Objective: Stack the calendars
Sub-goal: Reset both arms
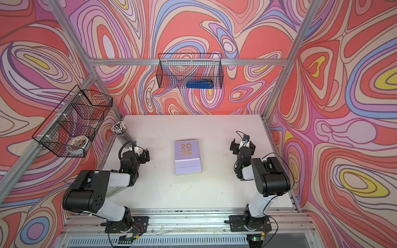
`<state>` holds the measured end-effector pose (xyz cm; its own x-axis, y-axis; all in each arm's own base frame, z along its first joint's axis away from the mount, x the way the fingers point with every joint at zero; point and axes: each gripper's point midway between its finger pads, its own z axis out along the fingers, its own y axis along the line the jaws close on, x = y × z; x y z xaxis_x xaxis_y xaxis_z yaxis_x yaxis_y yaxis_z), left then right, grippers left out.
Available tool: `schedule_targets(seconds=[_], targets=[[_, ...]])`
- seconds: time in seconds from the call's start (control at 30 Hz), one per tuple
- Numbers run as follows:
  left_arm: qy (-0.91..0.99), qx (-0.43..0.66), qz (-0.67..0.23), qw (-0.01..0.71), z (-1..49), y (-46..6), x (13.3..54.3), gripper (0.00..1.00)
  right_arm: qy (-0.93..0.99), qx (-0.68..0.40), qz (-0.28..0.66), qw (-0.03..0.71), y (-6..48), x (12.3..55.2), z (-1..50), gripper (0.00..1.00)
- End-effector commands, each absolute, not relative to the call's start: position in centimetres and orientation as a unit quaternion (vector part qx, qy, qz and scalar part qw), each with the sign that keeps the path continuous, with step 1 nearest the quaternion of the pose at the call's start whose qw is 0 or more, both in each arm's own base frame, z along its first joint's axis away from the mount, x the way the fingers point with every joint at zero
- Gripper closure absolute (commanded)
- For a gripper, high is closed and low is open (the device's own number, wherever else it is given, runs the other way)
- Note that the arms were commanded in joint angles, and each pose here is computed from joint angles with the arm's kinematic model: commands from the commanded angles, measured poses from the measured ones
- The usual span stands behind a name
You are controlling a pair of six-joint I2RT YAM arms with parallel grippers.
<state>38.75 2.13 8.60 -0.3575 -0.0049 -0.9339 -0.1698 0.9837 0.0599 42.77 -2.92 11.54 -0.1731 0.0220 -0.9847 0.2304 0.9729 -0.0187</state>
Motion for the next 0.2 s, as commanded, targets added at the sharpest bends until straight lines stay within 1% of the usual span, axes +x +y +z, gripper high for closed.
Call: schedule_targets(seconds=[0.0, 0.17], targets=[[0.815, -0.07, 0.075, 0.57, 9.04, 2.57, 39.02, 0.0, 0.788, 0.084, -0.07, 0.606, -2.68, 42.27, 9.71, 0.02], [0.814, -0.064, 0.073, 0.573, 9.17, 2.39, 39.04, 0.0, 0.787, 0.083, -0.071, 0.607, -2.73, 42.24, 9.74, 0.01]])
